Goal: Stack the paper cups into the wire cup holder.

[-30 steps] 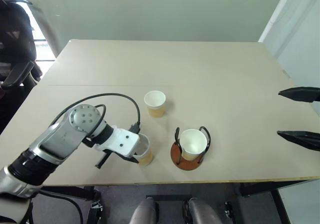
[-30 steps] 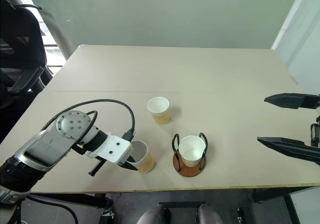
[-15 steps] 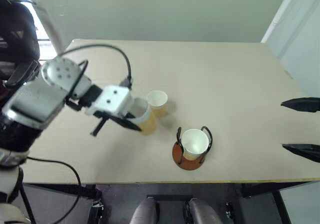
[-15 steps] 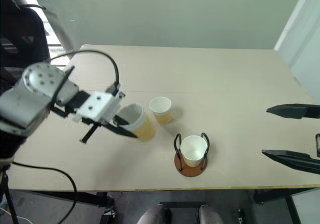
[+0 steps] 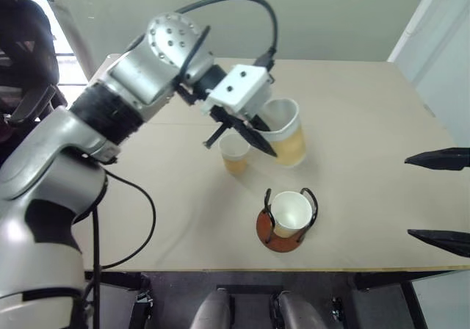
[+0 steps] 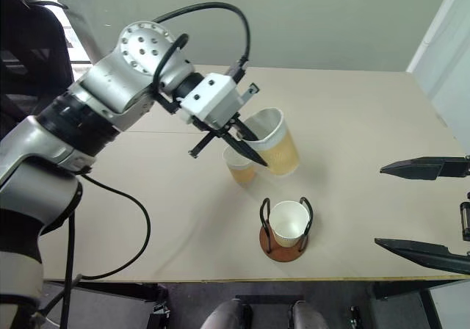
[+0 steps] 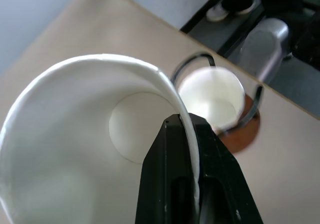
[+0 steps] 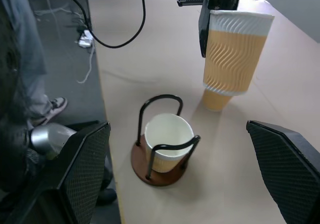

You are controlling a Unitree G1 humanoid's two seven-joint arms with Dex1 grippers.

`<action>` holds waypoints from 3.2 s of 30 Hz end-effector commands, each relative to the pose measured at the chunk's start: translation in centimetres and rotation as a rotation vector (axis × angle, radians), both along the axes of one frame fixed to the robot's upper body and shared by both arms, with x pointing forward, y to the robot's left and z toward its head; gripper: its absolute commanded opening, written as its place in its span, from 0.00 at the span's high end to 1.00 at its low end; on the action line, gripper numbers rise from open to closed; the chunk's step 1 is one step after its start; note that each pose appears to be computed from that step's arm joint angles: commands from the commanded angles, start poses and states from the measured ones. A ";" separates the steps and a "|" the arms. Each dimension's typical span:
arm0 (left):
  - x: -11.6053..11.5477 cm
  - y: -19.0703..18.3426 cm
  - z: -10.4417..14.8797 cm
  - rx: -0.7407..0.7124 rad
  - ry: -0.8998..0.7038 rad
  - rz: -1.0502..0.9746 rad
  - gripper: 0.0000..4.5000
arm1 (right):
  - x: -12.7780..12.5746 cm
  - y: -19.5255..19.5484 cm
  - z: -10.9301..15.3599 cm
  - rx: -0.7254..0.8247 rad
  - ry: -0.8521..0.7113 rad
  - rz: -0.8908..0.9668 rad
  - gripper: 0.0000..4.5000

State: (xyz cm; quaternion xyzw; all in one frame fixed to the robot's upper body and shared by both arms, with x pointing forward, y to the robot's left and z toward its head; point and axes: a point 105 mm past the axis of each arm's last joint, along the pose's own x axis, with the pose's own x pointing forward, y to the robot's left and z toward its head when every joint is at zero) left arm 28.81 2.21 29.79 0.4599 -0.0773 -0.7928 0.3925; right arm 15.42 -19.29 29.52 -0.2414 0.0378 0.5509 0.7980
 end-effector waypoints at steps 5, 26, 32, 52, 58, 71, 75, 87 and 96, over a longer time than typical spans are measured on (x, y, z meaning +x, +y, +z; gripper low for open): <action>-2.5 -1.7 0.3 0.035 -0.047 -0.197 0.99 | -0.6 0.0 0.9 -0.021 -0.055 -0.033 0.00; -2.6 -2.5 -5.5 0.251 -0.043 -0.296 0.99 | -1.0 -0.2 0.8 -0.037 -0.078 -0.100 0.00; -1.7 -2.8 -6.4 0.268 -0.069 -0.283 0.99 | -1.0 -0.2 0.7 -0.040 -0.081 -0.112 0.00; 3.5 -2.3 -2.5 -0.002 -0.063 0.042 0.01 | 0.2 -0.5 0.9 -0.017 -0.098 -0.103 0.00; 7.7 6.2 -3.8 0.063 -0.058 0.384 0.01 | 2.5 -0.8 -0.5 -0.035 -0.090 -0.160 0.00; 8.8 7.3 -7.3 0.112 -0.001 0.472 0.01 | 5.9 -2.4 -0.7 -0.076 -0.138 -0.284 0.00; 8.9 7.1 -8.0 0.126 -0.001 0.464 0.01 | 5.4 -2.6 -0.7 -0.080 -0.120 -0.284 0.00; 10.4 6.1 -11.0 0.126 -0.031 0.551 0.04 | 4.3 -2.3 -0.7 -0.086 -0.114 -0.257 0.00; 10.6 5.7 -10.8 0.110 -0.051 0.542 0.72 | 4.0 -2.4 -0.8 -0.089 -0.104 -0.262 0.00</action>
